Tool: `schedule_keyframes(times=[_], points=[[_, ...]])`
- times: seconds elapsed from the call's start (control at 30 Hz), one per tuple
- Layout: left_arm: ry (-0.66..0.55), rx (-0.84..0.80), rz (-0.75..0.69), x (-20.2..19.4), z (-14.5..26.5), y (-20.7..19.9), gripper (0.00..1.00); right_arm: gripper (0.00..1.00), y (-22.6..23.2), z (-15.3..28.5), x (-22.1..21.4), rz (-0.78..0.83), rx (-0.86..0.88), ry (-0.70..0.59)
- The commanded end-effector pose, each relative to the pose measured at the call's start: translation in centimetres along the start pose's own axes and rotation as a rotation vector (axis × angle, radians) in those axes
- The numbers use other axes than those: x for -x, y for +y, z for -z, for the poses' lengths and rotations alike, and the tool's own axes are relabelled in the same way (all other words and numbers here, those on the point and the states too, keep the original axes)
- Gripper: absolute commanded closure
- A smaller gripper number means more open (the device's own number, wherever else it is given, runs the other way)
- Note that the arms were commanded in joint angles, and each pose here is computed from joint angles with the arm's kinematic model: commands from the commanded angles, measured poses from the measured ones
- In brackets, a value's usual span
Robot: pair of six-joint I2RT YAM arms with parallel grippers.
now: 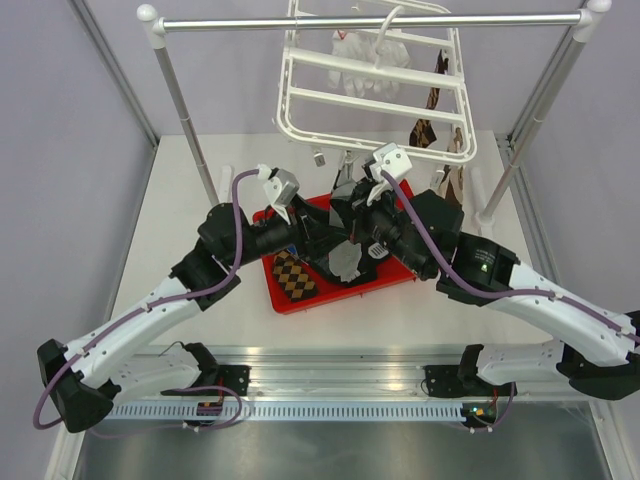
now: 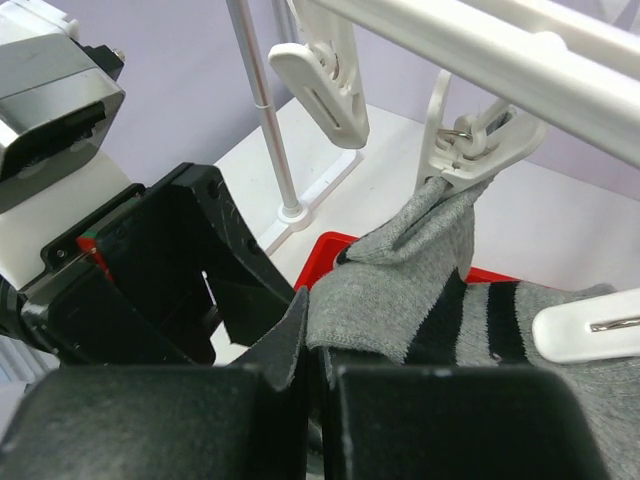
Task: Remove the socks clipped to the hanger
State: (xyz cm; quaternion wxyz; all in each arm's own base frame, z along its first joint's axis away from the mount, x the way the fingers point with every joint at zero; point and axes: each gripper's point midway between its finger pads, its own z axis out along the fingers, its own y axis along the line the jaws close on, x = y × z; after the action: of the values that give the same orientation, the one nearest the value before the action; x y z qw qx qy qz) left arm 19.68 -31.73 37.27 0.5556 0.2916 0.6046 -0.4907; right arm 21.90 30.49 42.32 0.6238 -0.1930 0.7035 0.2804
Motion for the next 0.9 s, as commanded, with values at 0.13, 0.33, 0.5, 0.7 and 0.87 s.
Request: schedule_keyframes(times=[0.13,0.33,0.5,0.7,0.87], points=[[-0.044,-0.070,0.032,1.7,0.2,-1.9,0.59,0.99,0.0,-0.3,1.4,-0.021,-0.021,-0.031],[-0.031,-0.022,0.047,1.5,0.5,-1.2,0.93,0.99,-0.4,-0.3,1.1,-0.015,-0.045,-0.029],[-0.046,0.049,0.065,1.9,0.4,0.0,0.98,0.97,-0.6,-0.1,1.1,-0.019,-0.048,-0.031],[-0.023,0.236,0.108,1.5,0.1,3.5,0.98,0.34,-1.9,1.2,0.0,-0.029,-0.082,-0.027],[-0.018,0.263,0.134,1.2,-0.1,4.6,0.98,0.23,-2.9,3.7,0.3,-0.064,-0.069,-0.072]])
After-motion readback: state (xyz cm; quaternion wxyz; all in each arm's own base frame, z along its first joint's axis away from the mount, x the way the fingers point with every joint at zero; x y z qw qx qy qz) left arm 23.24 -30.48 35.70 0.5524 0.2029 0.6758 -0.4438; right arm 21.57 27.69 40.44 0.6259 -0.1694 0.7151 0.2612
